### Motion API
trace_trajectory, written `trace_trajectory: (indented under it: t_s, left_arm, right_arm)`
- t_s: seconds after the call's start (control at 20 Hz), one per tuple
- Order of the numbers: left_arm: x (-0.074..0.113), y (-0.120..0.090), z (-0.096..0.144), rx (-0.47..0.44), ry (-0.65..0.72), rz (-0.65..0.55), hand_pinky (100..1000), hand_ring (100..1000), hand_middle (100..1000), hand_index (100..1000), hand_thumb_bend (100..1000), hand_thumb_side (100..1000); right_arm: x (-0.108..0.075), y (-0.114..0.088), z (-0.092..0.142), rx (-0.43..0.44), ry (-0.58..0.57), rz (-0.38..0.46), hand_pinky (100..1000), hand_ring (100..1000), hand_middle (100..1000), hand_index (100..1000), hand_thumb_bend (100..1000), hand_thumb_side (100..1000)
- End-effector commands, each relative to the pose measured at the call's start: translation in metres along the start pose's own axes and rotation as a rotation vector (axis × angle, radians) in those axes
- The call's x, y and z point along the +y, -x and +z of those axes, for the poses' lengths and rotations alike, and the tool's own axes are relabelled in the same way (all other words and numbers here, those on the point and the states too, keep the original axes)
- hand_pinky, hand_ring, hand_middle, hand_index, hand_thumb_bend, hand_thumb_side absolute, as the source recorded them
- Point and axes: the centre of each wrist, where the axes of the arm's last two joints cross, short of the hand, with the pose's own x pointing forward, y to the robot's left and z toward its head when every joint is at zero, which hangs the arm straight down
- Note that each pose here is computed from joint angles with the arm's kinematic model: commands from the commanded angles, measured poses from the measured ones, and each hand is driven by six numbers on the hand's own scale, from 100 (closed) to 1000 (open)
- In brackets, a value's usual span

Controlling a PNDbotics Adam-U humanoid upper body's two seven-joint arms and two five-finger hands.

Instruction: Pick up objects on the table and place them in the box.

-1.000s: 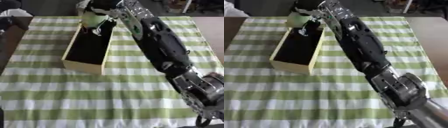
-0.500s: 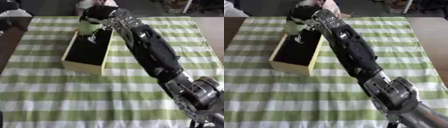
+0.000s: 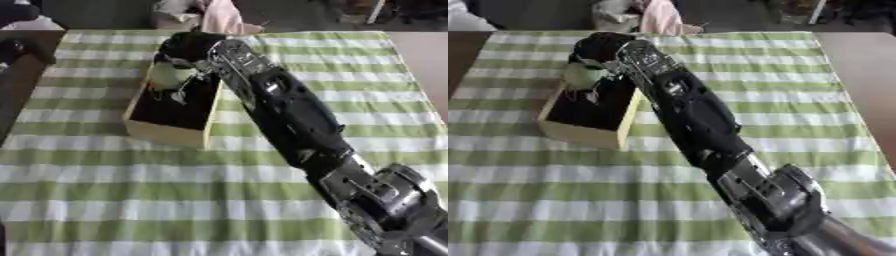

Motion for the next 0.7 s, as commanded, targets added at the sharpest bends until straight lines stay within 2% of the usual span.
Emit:
trace_trajectory:
  t_s: [0.05,0.2,0.35,0.45,0.55,0.7]
  left_arm:
    - [-0.002,-0.006,-0.006,-0.029,0.020,-0.001,511,762,719,790,100,719]
    - [-0.002,-0.006,-0.006,-0.023,0.019,-0.001,510,760,720,790,100,722]
    - [-0.002,-0.005,-0.005,-0.019,0.021,0.000,509,760,720,790,100,723]
    - [-0.002,-0.005,-0.005,-0.018,0.021,0.000,509,760,720,790,100,723]
    - [-0.002,-0.005,-0.005,-0.016,0.021,0.001,509,760,720,790,100,724]
    - [-0.002,-0.005,-0.005,-0.014,0.023,0.002,508,761,720,790,100,724]
  right_arm:
    - [-0.007,0.000,-0.001,0.001,0.001,0.036,971,787,696,837,166,468]
    - [-0.007,0.001,-0.002,0.000,-0.020,0.049,960,822,756,872,192,541]
    - [-0.013,0.001,-0.001,0.008,-0.021,0.073,991,884,827,917,244,635]
    - [-0.017,0.001,0.000,0.024,-0.021,0.096,1000,898,841,925,273,676]
    - [-0.023,0.001,0.001,0.040,-0.011,0.119,1000,909,848,929,322,699]
    - [-0.029,0.001,0.002,0.047,0.008,0.137,1000,902,839,926,304,694]
